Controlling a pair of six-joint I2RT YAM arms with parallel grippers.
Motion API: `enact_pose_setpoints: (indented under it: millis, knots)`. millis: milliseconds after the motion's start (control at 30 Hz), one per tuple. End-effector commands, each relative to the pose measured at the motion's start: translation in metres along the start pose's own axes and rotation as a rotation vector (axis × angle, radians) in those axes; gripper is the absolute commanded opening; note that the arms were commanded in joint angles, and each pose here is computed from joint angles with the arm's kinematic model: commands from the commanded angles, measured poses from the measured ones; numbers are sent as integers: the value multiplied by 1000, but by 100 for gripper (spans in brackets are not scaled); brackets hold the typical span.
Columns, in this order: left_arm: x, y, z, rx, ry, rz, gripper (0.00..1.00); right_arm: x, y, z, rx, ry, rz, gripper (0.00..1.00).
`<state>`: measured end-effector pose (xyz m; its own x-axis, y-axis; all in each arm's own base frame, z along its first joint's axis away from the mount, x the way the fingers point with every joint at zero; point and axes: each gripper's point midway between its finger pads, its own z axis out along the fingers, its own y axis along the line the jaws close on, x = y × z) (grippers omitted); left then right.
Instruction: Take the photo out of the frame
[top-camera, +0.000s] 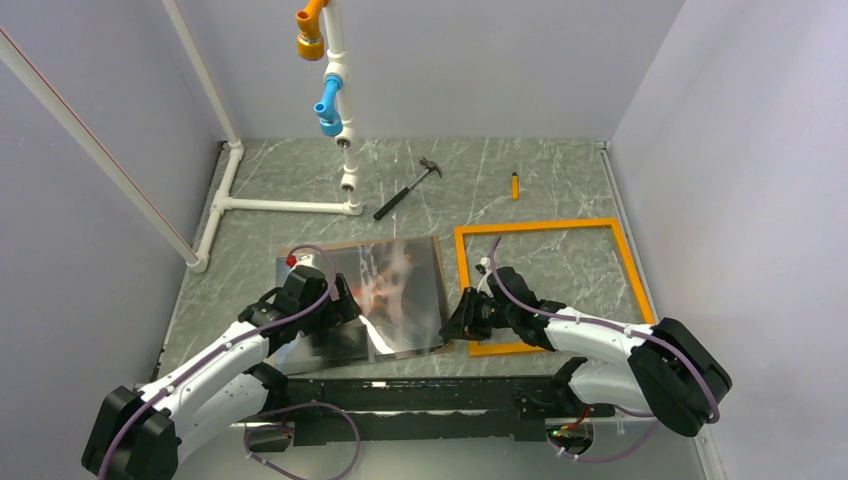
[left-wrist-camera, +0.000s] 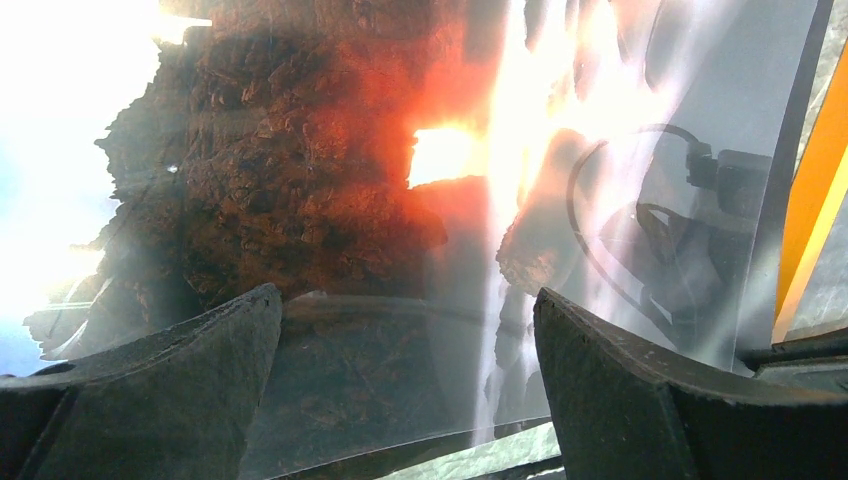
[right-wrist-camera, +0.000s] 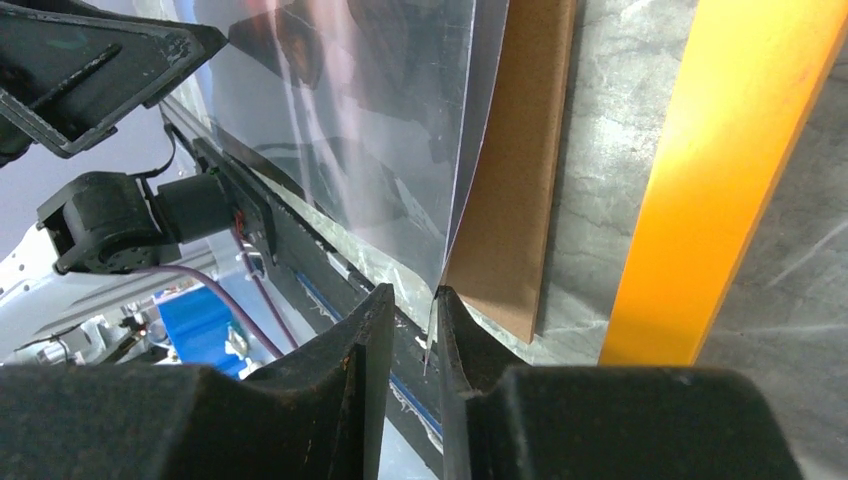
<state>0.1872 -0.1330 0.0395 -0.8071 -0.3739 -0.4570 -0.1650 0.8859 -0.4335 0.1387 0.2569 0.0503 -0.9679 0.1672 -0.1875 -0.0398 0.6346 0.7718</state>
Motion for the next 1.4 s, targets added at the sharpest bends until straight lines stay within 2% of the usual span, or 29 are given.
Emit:
enact_pose_setpoints:
  millis: [0, 367, 567, 667, 933, 1133, 1367]
  knots:
    - [10, 13, 1, -42, 21, 5, 99, -8, 7, 2, -53, -32, 13, 24]
    - [11, 14, 1, -43, 20, 3, 99, -8, -4, 7, -50, -24, 51, 18]
    - [10, 12, 0, -37, 19, 11, 99, -12, -7, 8, -64, -45, 37, 8]
    - [9, 10, 0, -29, 19, 15, 99, -15, -8, 8, -92, -62, 22, 0]
    - [-8, -16, -16, 61, -7, 80, 99, -14, 23, -18, -322, -140, -69, 0]
    - [-31, -19, -29, 42, -78, 125, 99, -21, 29, -30, -326, -201, -117, 0]
    - [-32, -7, -22, 31, -64, 69, 99, -23, 47, -45, -368, -222, -194, 0]
